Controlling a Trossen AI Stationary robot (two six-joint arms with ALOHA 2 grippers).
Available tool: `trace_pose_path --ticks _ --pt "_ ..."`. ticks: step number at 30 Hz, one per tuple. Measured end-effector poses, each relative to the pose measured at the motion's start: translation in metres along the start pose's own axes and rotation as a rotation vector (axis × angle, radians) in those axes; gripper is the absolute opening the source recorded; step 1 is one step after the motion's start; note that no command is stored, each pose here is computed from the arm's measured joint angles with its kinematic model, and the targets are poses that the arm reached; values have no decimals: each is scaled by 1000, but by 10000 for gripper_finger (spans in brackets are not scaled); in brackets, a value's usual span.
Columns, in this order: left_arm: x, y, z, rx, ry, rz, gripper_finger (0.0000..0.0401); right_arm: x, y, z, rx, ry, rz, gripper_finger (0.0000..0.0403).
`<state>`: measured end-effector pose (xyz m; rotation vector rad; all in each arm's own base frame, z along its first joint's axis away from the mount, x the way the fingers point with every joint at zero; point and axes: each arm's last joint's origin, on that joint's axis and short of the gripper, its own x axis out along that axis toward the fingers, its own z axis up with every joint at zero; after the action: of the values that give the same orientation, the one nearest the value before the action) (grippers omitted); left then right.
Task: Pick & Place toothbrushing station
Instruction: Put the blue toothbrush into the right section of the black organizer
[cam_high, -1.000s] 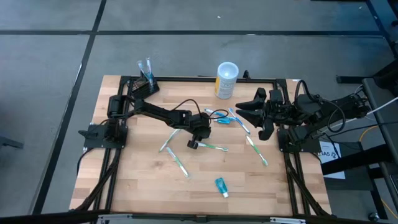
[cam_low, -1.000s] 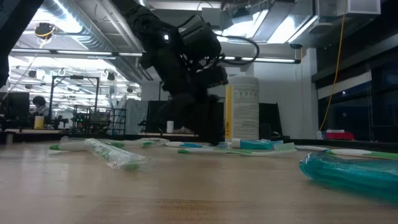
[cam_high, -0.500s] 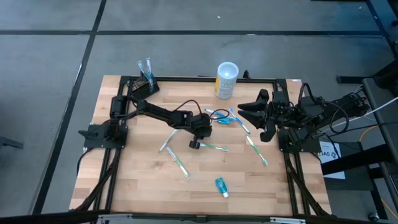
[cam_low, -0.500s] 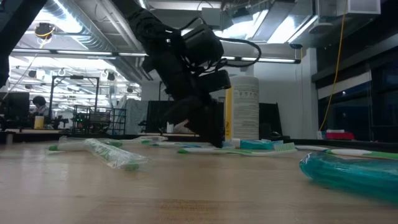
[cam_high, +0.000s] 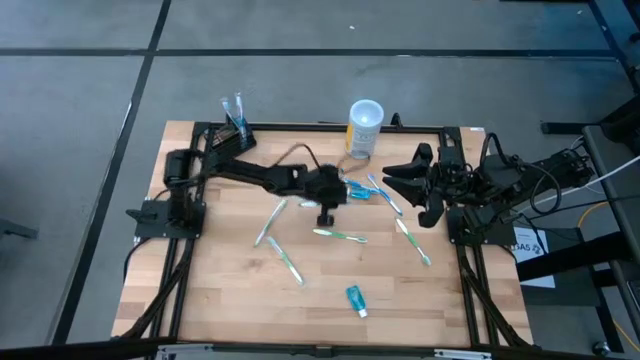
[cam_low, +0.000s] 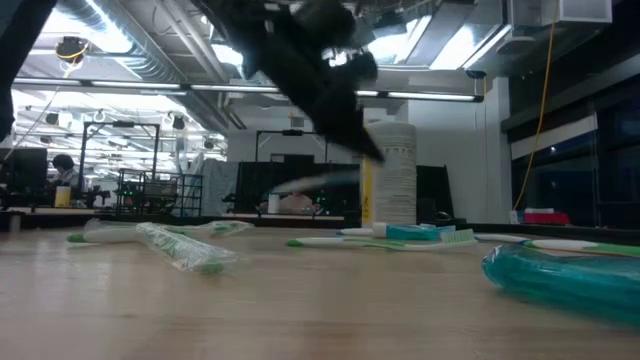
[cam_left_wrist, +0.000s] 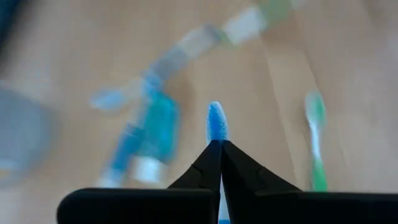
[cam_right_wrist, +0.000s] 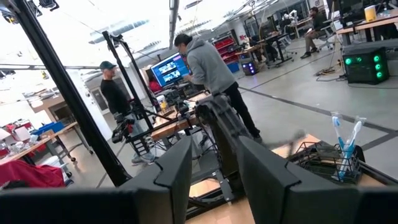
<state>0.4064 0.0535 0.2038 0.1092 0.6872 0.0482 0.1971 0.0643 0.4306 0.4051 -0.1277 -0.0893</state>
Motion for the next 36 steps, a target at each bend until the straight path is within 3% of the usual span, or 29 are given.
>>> trace_pose_path --ticks 7,14,19,24,27,36 --pt "-91 66 40 -176 -278 268 2 -5 5 0 -34 -7 5 130" --pt "-168 128 28 -254 -289 506 2 -20 11 6 -74 -36 -9 130" --pt "-212 152 24 -277 -410 662 2 -30 12 10 -83 -59 -37 130" --pt "-234 155 -8 -391 -563 715 2 -35 13 12 -95 -70 -57 130" --pt "-239 142 -33 -435 -612 739 2 -36 13 14 -102 -76 -67 130" --pt "-260 106 -112 -587 -976 957 2 -36 12 14 -75 -79 -71 130"
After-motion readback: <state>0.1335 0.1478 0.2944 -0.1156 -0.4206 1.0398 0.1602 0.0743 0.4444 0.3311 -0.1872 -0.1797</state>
